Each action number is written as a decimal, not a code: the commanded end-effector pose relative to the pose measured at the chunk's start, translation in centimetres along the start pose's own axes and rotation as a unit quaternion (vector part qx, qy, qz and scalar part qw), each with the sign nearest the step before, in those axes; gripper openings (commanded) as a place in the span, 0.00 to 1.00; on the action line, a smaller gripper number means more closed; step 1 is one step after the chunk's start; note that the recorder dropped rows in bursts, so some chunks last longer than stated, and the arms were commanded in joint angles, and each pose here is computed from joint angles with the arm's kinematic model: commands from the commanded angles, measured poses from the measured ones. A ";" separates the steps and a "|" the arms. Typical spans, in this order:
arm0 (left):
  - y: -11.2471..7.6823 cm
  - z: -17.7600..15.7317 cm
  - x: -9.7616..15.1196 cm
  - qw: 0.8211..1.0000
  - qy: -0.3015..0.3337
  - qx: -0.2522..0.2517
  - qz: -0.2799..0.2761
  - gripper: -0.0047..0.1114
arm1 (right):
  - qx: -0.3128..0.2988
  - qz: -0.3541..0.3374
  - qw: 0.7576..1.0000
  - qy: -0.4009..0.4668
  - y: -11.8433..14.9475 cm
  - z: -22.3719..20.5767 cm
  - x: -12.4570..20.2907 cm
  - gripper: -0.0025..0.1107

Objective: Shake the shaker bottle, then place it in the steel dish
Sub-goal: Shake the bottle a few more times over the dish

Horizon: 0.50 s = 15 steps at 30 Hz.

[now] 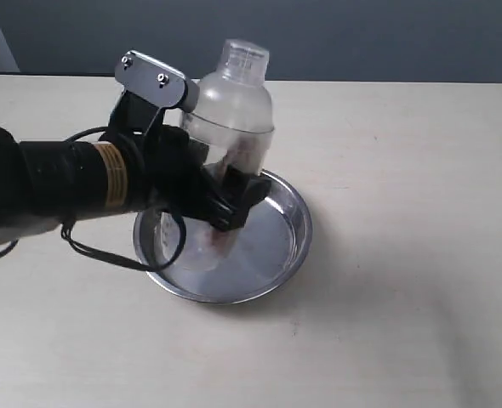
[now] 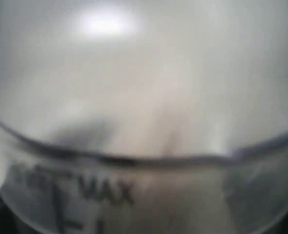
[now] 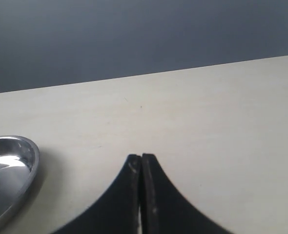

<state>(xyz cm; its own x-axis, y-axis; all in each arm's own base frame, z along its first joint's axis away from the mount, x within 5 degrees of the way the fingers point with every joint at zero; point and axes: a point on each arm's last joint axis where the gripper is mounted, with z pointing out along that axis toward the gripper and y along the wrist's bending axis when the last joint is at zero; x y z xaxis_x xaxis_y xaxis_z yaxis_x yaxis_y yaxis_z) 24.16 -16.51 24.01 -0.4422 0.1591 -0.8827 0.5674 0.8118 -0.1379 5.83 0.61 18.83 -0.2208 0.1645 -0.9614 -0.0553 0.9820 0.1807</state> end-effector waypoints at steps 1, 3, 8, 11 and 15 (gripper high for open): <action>-2.1 -5.8 -8.9 0.978 -0.200 0.048 0.035 0.04 | -0.001 -0.002 1.000 -0.004 0.0 0.0 -0.1 0.01; -1.0 -1.7 -2.2 0.997 -0.069 0.032 -0.010 0.04 | -0.001 -0.002 1.000 -0.004 0.0 0.0 -0.1 0.01; -2.3 -4.9 -7.9 0.974 -0.214 0.065 0.041 0.04 | -0.001 -0.002 1.000 -0.004 0.0 0.0 -0.1 0.01; -1.6 -4.7 -7.7 0.985 -0.168 0.021 0.034 0.04 | -0.001 -0.002 1.000 -0.004 0.0 0.0 -0.1 0.01; -0.1 -0.1 -0.3 1.000 -0.030 0.004 -0.003 0.04 | -0.001 -0.003 1.000 -0.005 0.0 0.0 -0.1 0.01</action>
<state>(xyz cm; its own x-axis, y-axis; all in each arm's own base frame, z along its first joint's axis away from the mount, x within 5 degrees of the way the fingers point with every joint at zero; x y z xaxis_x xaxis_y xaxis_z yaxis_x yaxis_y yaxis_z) 23.55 -16.71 31.11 -0.1785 0.0085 -0.9839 0.6375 0.7627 -0.1091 5.83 0.61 18.81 -0.2227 0.1643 -0.9609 -0.0551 0.9820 0.1806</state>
